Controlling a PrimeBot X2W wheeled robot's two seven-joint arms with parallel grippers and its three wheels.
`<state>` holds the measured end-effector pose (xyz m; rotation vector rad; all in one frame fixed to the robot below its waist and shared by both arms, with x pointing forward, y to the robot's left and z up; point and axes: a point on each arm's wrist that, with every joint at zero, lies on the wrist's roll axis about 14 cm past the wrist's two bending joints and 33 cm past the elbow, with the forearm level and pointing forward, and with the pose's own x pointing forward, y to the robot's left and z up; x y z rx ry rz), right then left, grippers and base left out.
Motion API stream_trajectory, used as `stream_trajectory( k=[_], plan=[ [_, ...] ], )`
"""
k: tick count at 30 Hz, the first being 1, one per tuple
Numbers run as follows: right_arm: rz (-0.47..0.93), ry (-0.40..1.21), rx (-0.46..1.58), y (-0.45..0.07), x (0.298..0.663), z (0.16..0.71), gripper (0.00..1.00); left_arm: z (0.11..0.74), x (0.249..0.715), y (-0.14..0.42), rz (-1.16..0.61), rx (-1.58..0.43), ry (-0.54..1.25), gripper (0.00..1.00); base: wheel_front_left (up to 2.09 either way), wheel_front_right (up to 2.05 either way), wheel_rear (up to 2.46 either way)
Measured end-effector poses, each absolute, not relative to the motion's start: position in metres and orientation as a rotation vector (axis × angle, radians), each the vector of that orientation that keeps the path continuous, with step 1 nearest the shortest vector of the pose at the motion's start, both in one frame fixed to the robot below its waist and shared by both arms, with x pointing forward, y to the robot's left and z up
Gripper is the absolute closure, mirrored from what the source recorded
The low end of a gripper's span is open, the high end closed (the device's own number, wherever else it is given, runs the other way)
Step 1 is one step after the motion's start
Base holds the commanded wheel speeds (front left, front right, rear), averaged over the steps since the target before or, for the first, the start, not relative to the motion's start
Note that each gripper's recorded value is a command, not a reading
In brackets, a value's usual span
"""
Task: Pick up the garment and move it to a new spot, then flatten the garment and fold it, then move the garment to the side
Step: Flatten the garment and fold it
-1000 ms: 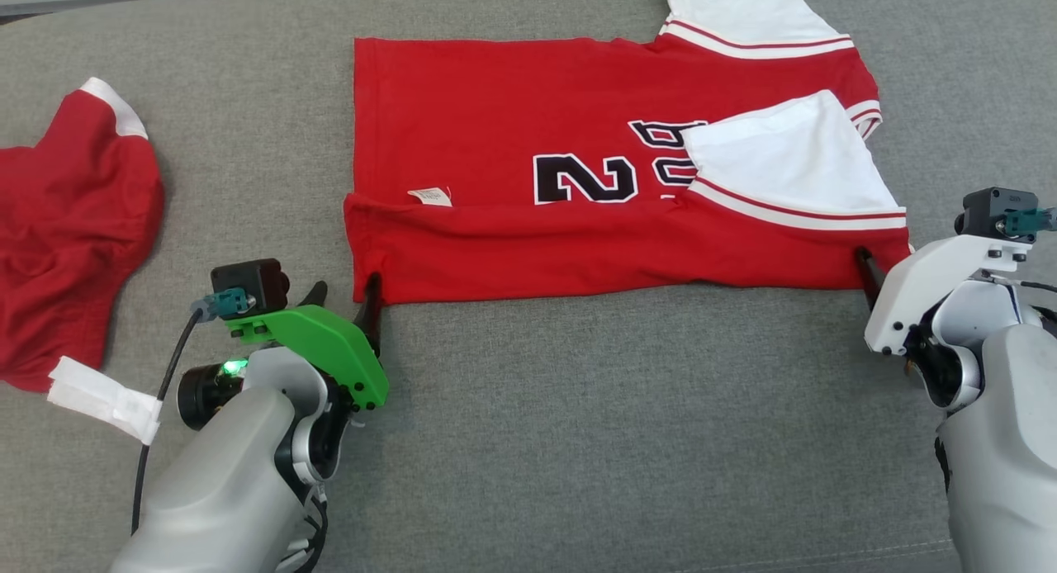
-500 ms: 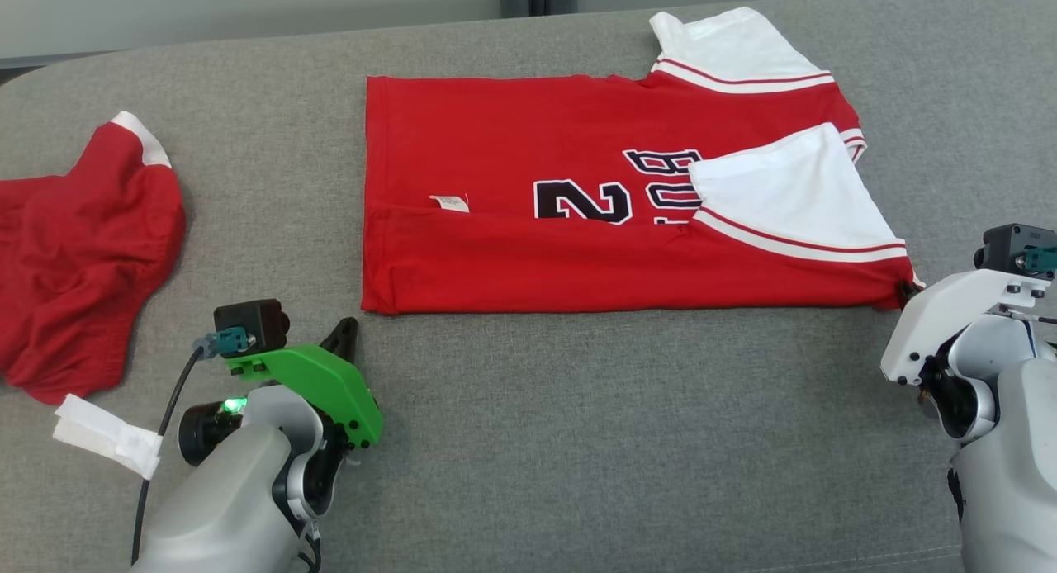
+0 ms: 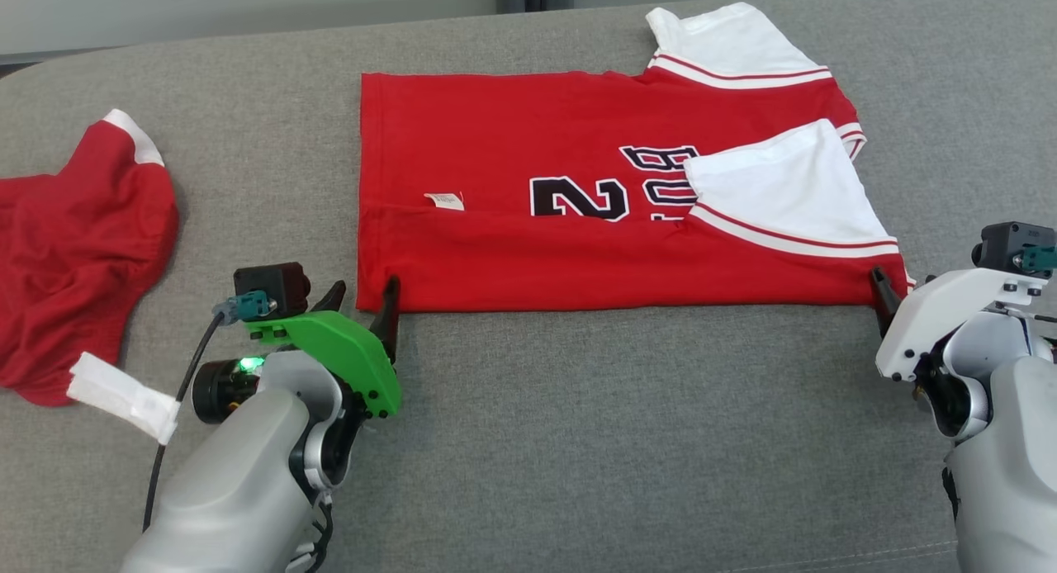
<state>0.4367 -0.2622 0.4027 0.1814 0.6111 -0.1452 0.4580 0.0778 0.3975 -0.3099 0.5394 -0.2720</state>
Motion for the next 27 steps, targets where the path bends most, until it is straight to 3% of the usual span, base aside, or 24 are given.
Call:
stream_trajectory(
  k=[8,10,11,12,13,14,27],
  plan=[
    [-0.152,0.671,0.19,-0.263,0.434,0.385,0.0,0.367,0.456,0.075,-0.258,-0.246,0.675,0.0,0.0,0.0,0.0],
    [-0.152,0.692,0.192,-0.262,0.432,0.38,0.0,0.364,0.456,0.077,-0.251,-0.244,0.684,0.93,0.0,0.0,0.0],
    [-0.15,0.697,0.193,-0.261,0.433,0.378,0.01,0.361,0.456,0.079,-0.245,-0.245,0.692,1.0,0.0,0.0,0.0],
    [-0.149,0.697,0.198,-0.261,0.434,0.378,0.3,0.359,0.456,0.08,-0.24,-0.247,0.698,1.0,0.0,0.0,0.0],
    [-0.149,0.697,0.201,-0.261,0.435,0.378,0.84,0.358,0.456,0.081,-0.238,-0.253,0.702,1.0,0.0,0.0,0.0],
    [-0.147,0.699,0.202,-0.26,0.437,0.377,1.0,0.356,0.456,0.081,-0.241,-0.256,0.705,1.0,0.0,0.0,0.0],
    [-0.167,0.637,0.236,-0.27,0.421,0.396,1.0,0.366,0.425,0.08,-0.292,-0.344,0.688,1.0,0.0,0.0,0.0]
  ],
)
